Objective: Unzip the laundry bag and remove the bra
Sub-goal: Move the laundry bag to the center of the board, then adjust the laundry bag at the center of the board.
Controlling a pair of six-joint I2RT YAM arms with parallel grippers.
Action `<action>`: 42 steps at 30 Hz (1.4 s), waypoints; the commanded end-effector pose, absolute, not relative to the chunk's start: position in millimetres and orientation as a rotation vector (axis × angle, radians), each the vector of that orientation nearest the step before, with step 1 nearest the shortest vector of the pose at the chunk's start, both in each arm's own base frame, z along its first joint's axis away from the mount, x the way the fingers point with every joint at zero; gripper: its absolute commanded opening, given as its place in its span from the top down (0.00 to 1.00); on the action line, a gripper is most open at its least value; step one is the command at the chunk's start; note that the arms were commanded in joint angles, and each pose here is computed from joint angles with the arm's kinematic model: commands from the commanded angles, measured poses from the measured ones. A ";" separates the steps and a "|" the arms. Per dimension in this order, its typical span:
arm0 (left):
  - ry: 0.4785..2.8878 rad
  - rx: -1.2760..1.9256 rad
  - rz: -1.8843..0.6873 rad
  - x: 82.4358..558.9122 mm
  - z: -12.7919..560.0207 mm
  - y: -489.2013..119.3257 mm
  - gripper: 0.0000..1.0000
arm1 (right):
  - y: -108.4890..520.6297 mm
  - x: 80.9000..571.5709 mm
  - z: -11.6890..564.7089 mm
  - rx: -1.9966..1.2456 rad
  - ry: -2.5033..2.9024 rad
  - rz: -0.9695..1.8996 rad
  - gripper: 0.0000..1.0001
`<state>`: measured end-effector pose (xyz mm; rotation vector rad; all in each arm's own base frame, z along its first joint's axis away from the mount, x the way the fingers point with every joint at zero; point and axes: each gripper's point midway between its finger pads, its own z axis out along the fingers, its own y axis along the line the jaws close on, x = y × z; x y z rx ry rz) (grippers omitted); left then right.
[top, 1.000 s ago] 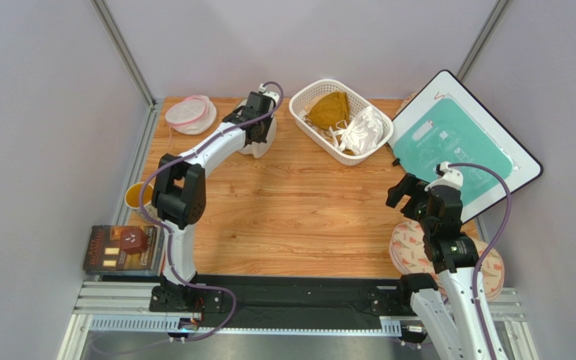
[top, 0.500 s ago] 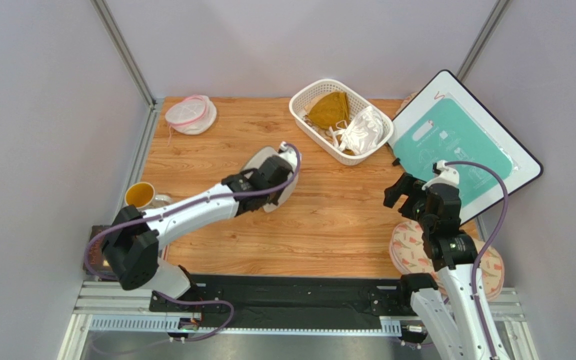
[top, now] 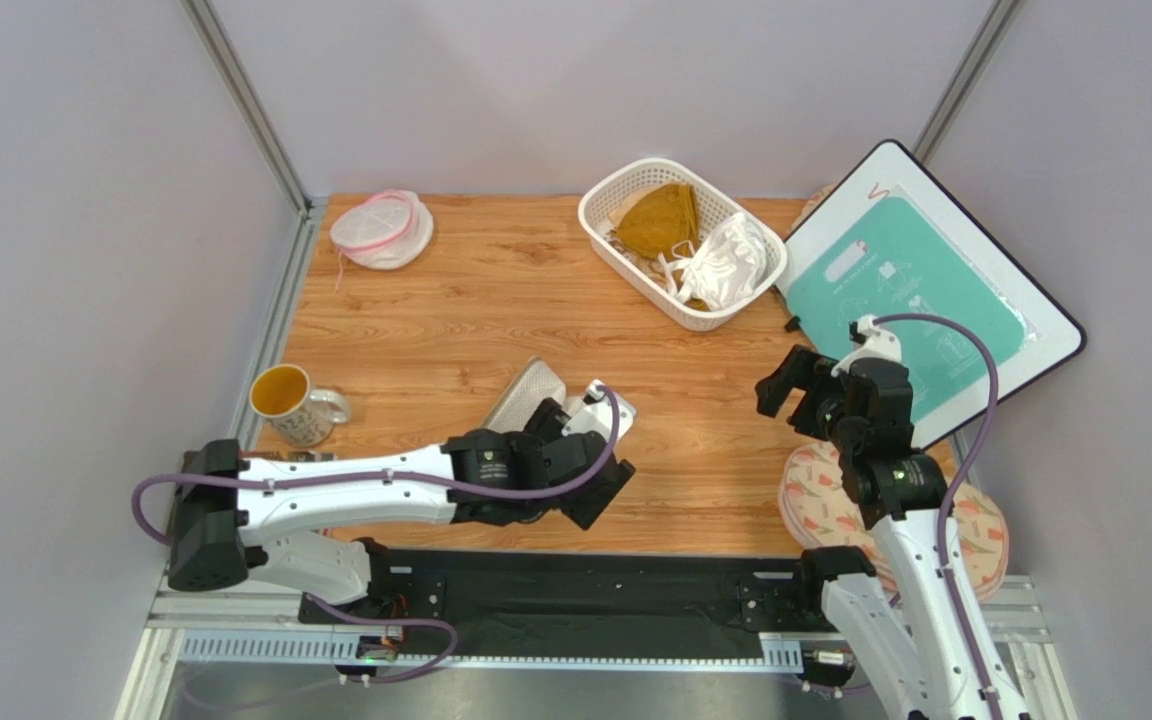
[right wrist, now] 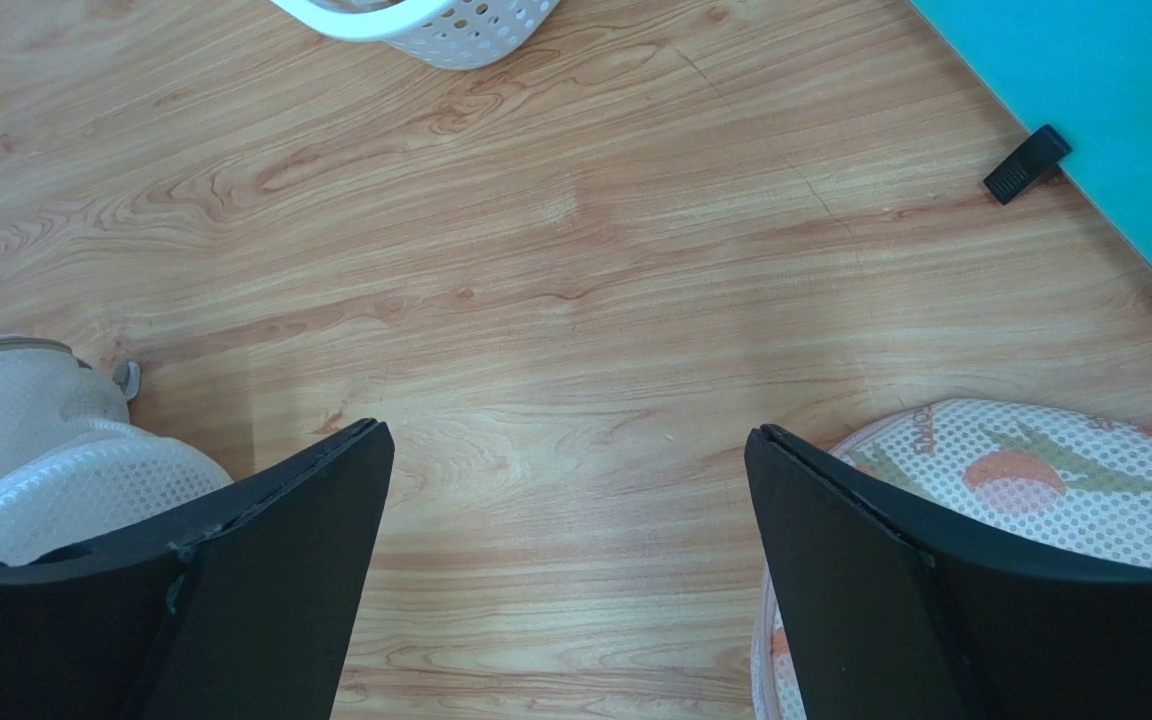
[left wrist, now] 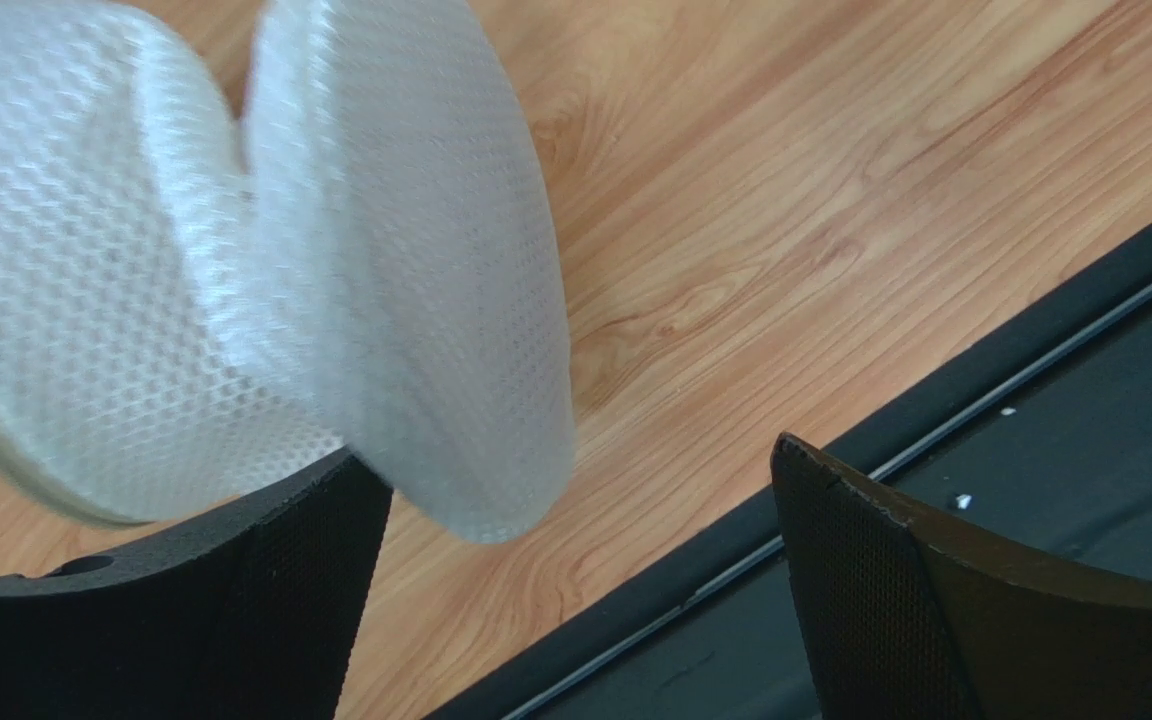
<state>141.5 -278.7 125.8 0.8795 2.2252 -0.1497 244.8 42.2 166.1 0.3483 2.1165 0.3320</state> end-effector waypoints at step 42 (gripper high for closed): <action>2.316 0.425 -0.221 305.3 137.7 -209.4 0.46 | 55.2 252.9 185.1 0.273 2.072 0.411 0.05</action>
